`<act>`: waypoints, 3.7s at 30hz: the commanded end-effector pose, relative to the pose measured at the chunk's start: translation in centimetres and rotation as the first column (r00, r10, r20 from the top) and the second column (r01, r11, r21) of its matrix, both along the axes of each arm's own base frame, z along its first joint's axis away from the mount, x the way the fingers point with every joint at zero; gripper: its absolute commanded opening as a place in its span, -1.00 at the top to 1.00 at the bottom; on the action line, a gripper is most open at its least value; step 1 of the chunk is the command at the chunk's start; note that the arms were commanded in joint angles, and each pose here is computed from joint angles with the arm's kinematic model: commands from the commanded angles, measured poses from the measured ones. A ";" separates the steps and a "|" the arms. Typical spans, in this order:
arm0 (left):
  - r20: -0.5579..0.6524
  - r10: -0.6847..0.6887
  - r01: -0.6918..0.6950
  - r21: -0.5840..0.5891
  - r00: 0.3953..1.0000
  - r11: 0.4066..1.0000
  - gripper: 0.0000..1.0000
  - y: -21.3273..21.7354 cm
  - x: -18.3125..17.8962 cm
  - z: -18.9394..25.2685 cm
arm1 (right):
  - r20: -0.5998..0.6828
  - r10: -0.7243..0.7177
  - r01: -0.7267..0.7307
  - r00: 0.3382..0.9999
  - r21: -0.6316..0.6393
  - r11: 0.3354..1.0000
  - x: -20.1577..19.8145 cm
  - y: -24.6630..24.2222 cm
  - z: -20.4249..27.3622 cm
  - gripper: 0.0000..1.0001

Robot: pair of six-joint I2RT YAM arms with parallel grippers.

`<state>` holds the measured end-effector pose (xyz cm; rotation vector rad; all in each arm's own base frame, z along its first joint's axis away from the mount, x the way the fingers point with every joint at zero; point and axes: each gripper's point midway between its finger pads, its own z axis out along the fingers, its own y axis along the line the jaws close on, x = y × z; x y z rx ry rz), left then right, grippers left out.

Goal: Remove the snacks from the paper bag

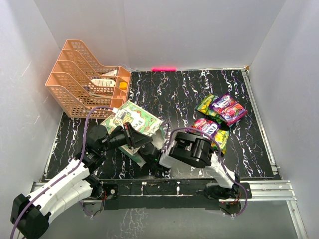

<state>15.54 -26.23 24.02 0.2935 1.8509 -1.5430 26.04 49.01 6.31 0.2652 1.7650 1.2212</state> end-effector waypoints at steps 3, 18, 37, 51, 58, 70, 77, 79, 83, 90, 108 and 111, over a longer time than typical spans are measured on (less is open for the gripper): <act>0.050 -0.040 0.042 -0.042 0.998 0.998 1.00 -0.3 -0.5 2.4 | -0.002 -0.032 0.032 0.999 0.056 0.998 2.5 1.5 0.4 -0.18; 0.037 0.018 -0.017 -0.021 0.999 1.000 1.00 0.3 0.0 2.0 | 0.049 -0.045 0.040 0.998 0.087 0.995 5.2 2.8 1.6 0.34; 0.138 0.351 -0.367 0.113 0.926 0.923 1.00 5.8 2.6 -0.1 | 0.114 -0.062 0.059 0.992 0.023 0.998 -1.4 -4.7 4.9 0.85; 0.231 0.290 -0.316 0.087 0.929 0.945 1.00 6.1 0.8 -0.6 | 0.122 -0.141 0.142 0.982 0.005 0.990 -1.4 -6.3 4.8 0.83; 0.238 0.186 -0.207 0.066 0.953 0.976 1.00 4.4 0.1 -0.3 | 0.057 -0.141 0.141 0.988 0.013 0.990 -0.2 -2.6 3.8 0.26; 0.262 0.122 -0.137 0.042 0.957 0.990 1.00 3.3 -0.3 1.3 | -0.069 -0.179 0.182 0.981 0.038 0.983 1.5 -1.6 0.4 0.06; 0.265 0.095 -0.105 0.023 0.960 0.994 1.00 2.9 -0.7 2.0 | -0.106 -0.183 0.190 0.977 0.062 0.980 2.7 -1.1 -0.4 -0.08; 0.262 0.078 -0.087 0.024 0.962 0.996 1.00 2.7 -0.9 2.1 | -0.123 -0.180 0.190 0.976 0.079 0.979 3.0 -0.5 -0.6 -0.09; 0.244 0.050 -0.059 0.032 0.969 0.998 1.00 2.2 -0.9 2.3 | -0.145 -0.169 0.184 0.975 0.100 0.978 3.7 0.9 -0.5 -0.10; 0.204 0.007 -0.019 0.054 0.979 0.998 1.00 1.5 -0.8 2.2 | -0.150 -0.139 0.159 0.979 0.126 0.979 4.9 3.3 -0.5 -0.11; 0.158 0.086 -0.098 0.070 0.984 0.993 1.00 2.3 -0.1 1.4 | -0.057 -0.149 0.157 0.987 0.172 0.972 7.2 3.5 1.6 0.70; 0.156 0.151 -0.169 0.114 0.976 0.979 1.00 3.6 0.2 0.5 | -0.017 -0.152 0.152 0.988 0.170 0.974 6.8 2.6 2.8 0.85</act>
